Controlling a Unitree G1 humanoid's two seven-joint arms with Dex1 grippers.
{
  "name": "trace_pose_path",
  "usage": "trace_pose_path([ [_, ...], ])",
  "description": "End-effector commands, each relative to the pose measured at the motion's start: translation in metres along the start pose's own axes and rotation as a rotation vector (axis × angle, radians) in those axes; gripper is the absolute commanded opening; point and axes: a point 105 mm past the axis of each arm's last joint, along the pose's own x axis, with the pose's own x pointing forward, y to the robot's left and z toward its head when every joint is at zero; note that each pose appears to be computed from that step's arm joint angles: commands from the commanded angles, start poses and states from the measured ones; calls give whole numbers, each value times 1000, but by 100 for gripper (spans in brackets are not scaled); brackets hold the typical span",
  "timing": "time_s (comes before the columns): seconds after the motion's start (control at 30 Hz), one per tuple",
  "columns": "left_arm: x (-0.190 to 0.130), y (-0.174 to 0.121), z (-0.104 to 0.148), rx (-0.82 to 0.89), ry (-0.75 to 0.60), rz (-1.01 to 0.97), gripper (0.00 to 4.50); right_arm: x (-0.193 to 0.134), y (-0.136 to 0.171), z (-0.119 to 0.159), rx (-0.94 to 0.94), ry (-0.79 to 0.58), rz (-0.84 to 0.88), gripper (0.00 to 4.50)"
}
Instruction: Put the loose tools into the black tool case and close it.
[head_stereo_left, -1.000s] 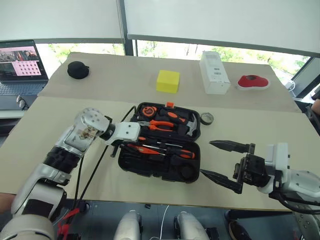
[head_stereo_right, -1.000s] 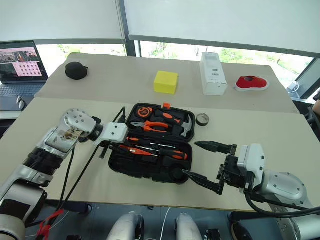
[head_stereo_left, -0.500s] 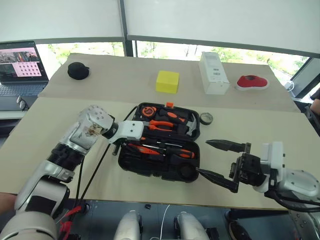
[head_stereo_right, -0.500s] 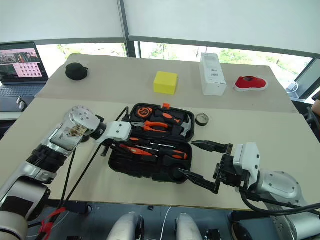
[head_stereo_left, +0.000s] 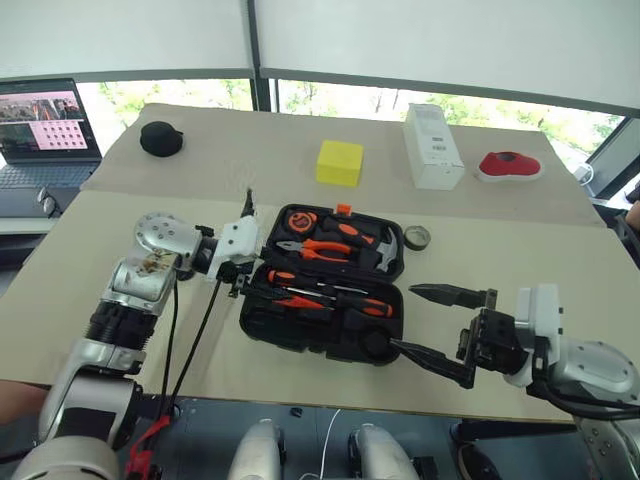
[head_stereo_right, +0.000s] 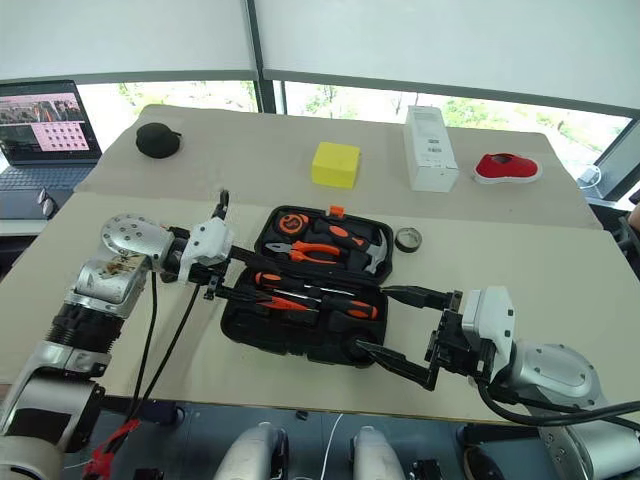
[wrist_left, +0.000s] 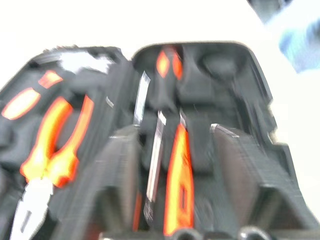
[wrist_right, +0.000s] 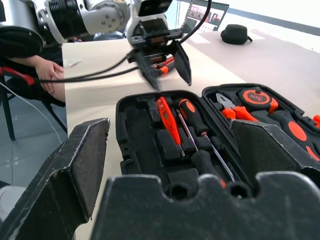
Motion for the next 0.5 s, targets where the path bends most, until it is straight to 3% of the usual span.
trace_pose_path([
  [0.03, -1, -3, -8, 4, -36, -3, 82, 2, 1, 5, -4, -26, 15, 450],
  [0.1, 3, -6, -18, 15, 0, -20, 6, 1, 2, 4, 8, -19, 17, 450],
  [0.5, 19, -12, -54, -32, 111, 3, 6, -8, 6, -2, 26, 0, -4, 450],
])
